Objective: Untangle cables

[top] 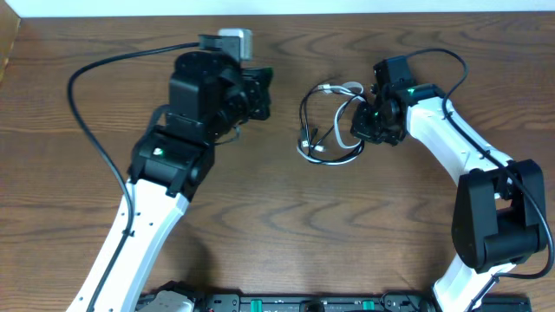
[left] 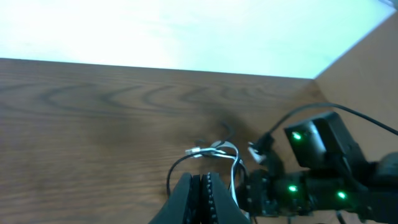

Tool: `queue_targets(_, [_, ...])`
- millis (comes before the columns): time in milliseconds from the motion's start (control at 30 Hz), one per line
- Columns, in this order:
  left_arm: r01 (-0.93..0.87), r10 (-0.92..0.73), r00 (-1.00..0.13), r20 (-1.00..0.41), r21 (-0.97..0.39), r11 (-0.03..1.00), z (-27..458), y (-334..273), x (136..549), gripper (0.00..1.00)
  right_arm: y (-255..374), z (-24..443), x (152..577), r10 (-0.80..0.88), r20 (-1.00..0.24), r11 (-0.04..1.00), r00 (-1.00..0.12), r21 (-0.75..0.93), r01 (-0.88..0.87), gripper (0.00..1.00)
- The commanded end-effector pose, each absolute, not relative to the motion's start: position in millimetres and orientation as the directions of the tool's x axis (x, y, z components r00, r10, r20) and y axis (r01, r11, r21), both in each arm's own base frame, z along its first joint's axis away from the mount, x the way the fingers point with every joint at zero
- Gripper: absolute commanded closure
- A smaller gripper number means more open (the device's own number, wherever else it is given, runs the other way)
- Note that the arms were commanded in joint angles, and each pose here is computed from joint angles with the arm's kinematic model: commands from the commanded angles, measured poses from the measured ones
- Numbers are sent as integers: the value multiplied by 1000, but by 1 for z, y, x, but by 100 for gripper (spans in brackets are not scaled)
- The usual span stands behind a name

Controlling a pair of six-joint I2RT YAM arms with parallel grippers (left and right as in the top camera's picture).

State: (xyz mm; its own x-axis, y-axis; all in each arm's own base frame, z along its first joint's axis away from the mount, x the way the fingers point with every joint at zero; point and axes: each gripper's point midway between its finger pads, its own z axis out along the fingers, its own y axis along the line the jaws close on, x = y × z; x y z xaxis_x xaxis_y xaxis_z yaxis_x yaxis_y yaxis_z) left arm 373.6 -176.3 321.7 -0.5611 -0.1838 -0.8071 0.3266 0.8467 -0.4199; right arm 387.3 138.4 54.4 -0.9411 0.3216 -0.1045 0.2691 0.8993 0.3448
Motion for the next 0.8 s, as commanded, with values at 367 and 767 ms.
queue_targets(367, [232, -162, -620, -768, -376, 897, 303, -155, 366, 93, 116, 47, 387, 229, -121, 929, -966, 324, 180, 99])
queue_targets(767, [635, -21, -642, -766, -548, 544, 315, -250, 351, 44, 140, 120, 381, -39, -330, 891, -943, 416, -183, 99])
